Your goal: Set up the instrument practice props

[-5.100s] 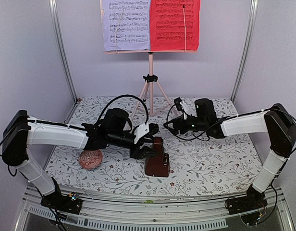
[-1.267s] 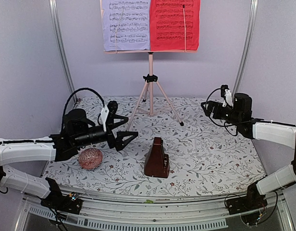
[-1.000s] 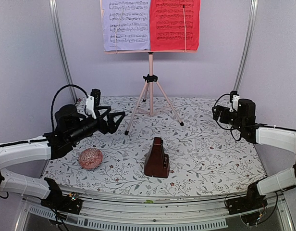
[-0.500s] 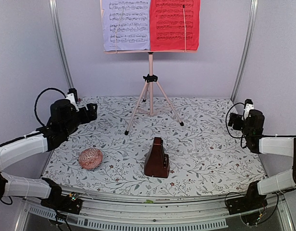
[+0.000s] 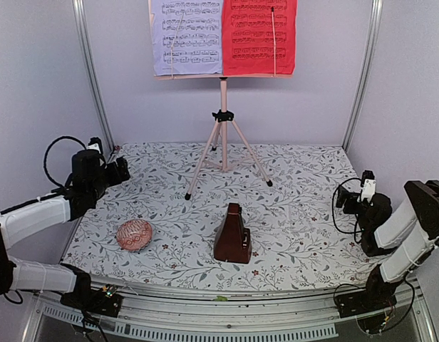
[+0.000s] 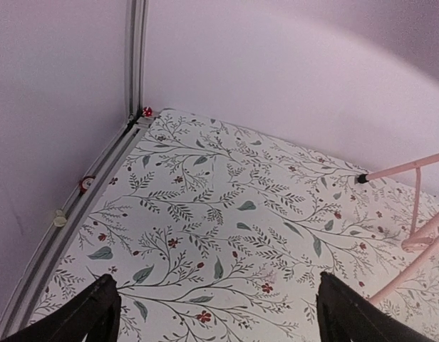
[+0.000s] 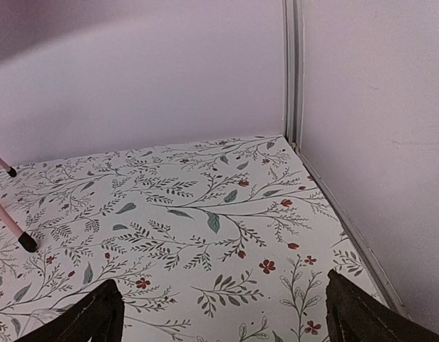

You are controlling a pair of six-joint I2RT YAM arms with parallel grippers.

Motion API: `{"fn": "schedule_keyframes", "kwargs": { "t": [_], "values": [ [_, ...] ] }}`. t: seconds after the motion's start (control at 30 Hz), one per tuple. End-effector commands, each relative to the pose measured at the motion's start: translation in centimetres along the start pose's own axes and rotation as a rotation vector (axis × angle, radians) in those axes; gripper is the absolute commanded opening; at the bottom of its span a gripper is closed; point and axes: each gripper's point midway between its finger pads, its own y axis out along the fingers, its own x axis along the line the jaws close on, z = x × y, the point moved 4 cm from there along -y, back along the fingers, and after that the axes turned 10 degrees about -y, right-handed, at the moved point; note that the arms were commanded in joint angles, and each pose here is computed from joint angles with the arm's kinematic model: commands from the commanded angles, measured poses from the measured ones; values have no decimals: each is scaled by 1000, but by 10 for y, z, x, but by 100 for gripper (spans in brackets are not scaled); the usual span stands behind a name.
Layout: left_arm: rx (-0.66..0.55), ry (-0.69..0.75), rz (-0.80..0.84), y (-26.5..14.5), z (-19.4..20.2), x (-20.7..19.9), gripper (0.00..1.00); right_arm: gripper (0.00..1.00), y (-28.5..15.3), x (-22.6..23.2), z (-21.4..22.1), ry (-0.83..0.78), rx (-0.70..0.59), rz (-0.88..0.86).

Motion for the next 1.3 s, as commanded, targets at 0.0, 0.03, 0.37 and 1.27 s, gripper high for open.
{"fn": "schedule_keyframes", "kwargs": {
  "t": [0.0,0.03,0.37,1.27],
  "values": [
    [-72,46,-125,5,1,30,96,99,-6,4,-46,-14,-233,-46],
    [-101,59,-148,4,1,36,96,99,-2,3,-44,-14,-214,-39],
    [-296,121,-227,-5,8,92,96,99,7,0,-42,1,-173,-15],
    [-393,283,-24,21,29,71,96,99,9,1,-42,3,-169,-20]
  ]
}}
